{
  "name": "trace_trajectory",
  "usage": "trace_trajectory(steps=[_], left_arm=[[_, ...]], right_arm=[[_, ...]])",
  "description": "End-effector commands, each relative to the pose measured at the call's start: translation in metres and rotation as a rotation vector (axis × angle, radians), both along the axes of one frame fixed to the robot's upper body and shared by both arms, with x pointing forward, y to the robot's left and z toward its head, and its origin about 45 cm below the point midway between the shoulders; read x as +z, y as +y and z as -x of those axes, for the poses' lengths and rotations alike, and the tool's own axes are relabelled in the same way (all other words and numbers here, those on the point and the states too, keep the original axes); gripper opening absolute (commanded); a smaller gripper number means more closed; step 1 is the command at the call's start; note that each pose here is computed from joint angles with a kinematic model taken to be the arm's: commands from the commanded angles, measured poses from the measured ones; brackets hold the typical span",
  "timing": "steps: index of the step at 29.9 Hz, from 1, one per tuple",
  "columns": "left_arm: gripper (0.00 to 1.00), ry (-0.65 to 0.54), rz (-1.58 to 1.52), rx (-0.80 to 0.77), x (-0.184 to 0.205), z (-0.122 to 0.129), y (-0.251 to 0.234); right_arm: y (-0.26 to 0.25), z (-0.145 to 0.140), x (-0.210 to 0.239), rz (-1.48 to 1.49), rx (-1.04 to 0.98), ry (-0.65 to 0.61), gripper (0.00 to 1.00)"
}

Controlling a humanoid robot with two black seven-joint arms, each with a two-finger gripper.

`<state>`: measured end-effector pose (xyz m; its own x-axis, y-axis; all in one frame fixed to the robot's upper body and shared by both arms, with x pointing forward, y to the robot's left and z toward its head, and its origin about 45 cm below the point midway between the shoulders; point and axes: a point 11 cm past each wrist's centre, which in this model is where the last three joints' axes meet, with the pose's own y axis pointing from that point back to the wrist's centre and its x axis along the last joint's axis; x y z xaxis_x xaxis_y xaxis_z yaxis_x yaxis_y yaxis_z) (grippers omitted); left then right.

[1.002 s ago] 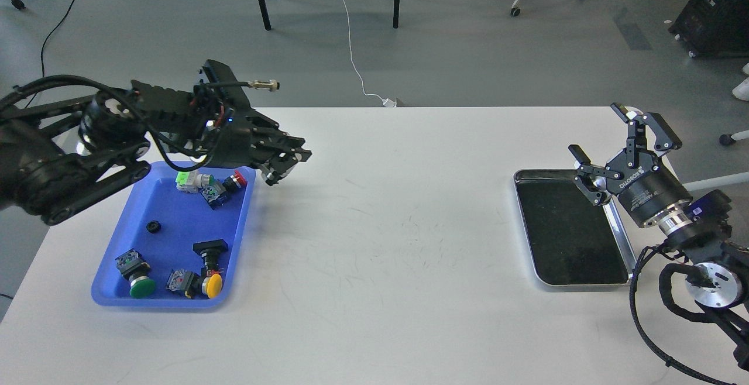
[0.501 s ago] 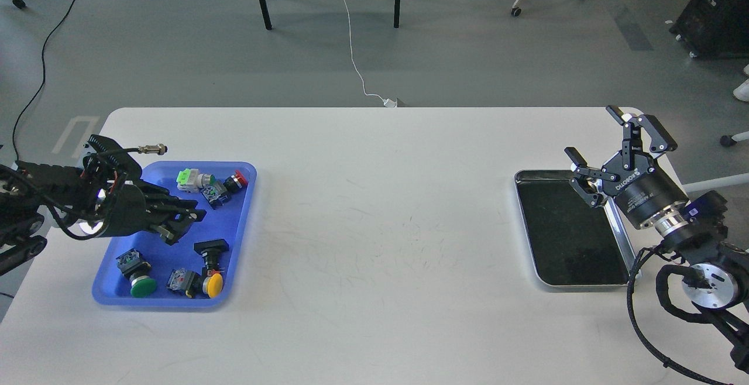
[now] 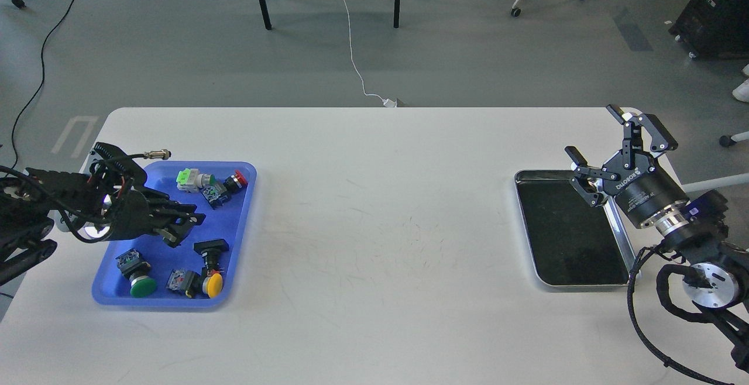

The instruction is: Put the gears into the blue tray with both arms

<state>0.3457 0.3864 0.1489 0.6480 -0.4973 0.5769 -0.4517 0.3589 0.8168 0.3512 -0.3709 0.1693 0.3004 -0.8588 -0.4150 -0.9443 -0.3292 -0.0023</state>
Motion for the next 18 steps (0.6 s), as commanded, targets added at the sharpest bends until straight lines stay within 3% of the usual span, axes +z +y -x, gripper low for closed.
trace_trajectory(steps=[1,4,6,9,12,15,18], left_arm=[[0.43,0.001,-0.005,0.004,-0.001,0.000,0.002],[0.64,-0.012,-0.010,0.014,0.002,-0.003,0.007],[0.85,-0.031,-0.002,0.018,0.006,-0.006,0.008],[0.91,-0.071,0.044,0.041,0.019,-0.016,0.004],[0.93,-0.168,0.199,0.102,0.058,-0.044,-0.012],[0.94,-0.235,0.431,0.198,0.099,-0.067,-0.030],[0.97,-0.220,0.754,0.291,0.127,-0.077,-0.062]], right_arm=[[-0.001,0.000,0.001,0.002,0.000,-0.001,0.96],[0.000,0.000,0.001,0.003,0.003,-0.001,0.96],[0.000,0.000,0.002,0.003,0.004,-0.004,0.96],[-0.001,0.000,0.003,0.004,0.003,-0.005,0.96],[0.000,-0.001,0.003,0.003,0.005,-0.005,0.96],[0.000,-0.002,0.004,0.005,0.006,-0.008,0.97],[0.000,-0.003,0.005,0.005,0.004,-0.010,0.97]])
